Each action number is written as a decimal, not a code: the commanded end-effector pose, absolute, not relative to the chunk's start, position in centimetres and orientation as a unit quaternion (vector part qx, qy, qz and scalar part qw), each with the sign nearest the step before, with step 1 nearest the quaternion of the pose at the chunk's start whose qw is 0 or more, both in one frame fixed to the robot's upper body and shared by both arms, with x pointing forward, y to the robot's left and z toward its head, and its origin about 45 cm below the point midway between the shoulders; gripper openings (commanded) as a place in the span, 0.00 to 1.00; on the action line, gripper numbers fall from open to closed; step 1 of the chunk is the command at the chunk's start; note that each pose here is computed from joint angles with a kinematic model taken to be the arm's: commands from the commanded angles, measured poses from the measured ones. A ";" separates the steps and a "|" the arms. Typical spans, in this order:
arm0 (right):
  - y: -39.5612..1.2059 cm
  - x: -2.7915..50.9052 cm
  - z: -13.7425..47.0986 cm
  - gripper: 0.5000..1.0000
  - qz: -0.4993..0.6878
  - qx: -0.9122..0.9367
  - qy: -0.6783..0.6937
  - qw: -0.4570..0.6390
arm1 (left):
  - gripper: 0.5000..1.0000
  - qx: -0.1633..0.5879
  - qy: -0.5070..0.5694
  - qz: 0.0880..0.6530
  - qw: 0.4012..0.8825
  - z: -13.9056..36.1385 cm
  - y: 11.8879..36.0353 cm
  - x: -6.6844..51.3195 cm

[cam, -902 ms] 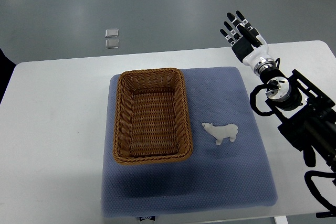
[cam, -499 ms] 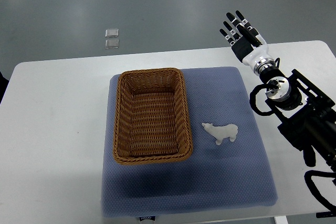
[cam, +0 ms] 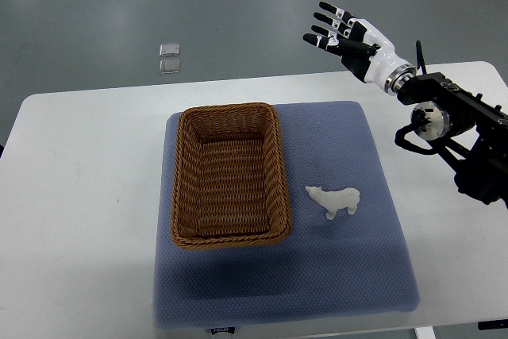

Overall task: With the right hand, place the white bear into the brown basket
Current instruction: 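Swing the right hand over the mat toward the white polar bear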

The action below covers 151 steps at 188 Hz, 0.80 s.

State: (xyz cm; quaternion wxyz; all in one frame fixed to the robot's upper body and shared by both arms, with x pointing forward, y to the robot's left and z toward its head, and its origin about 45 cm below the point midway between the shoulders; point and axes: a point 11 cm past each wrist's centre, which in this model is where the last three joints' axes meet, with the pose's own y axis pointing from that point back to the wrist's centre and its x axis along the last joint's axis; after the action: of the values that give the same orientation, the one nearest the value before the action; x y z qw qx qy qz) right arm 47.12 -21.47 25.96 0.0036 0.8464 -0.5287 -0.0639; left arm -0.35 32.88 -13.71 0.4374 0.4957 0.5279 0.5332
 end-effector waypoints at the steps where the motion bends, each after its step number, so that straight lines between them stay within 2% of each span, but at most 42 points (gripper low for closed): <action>1: -20.4 47.1 27.9 0.86 0.050 0.871 -0.477 0.106 | 1.00 0.497 0.527 0.533 0.438 -13.7 32.9 -0.3; 19: -20.0 47.3 29.2 0.86 0.135 0.875 -0.420 0.199 | 1.00 0.496 0.527 0.533 0.438 -13.7 32.9 -0.3; 45: -19.4 46.2 29.9 0.86 0.259 0.831 -0.261 0.417 | 1.00 0.496 0.527 0.533 0.438 -13.7 32.9 -0.3; 55: -19.4 46.2 29.9 0.86 0.259 0.831 -0.261 0.418 | 1.00 0.496 0.527 0.533 0.438 -13.7 32.9 -0.3; 56: -19.6 45.9 30.5 0.86 0.274 0.805 -0.217 0.479 | 1.00 0.496 0.526 0.533 0.439 -13.7 32.9 -0.2; 60: -19.6 45.6 30.9 0.86 0.277 0.799 -0.200 0.495 | 1.00 0.496 0.526 0.533 0.439 -13.7 32.9 -0.1; 104: -17.8 41.4 31.9 0.86 0.237 0.805 -0.074 0.538 | 1.00 0.495 0.526 0.534 0.440 -13.7 32.9 0.0; 151: -17.5 40.3 30.8 0.86 0.214 0.821 -0.069 0.524 | 1.00 0.496 0.526 0.534 0.439 -13.7 32.9 0.0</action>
State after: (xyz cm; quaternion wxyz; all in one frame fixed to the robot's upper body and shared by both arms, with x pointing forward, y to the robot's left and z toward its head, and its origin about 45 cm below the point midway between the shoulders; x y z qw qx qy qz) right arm 40.41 -17.25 31.40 0.5259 0.8186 -0.0651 0.2214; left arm -0.01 32.89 -13.69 0.4395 0.4958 0.5259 0.5334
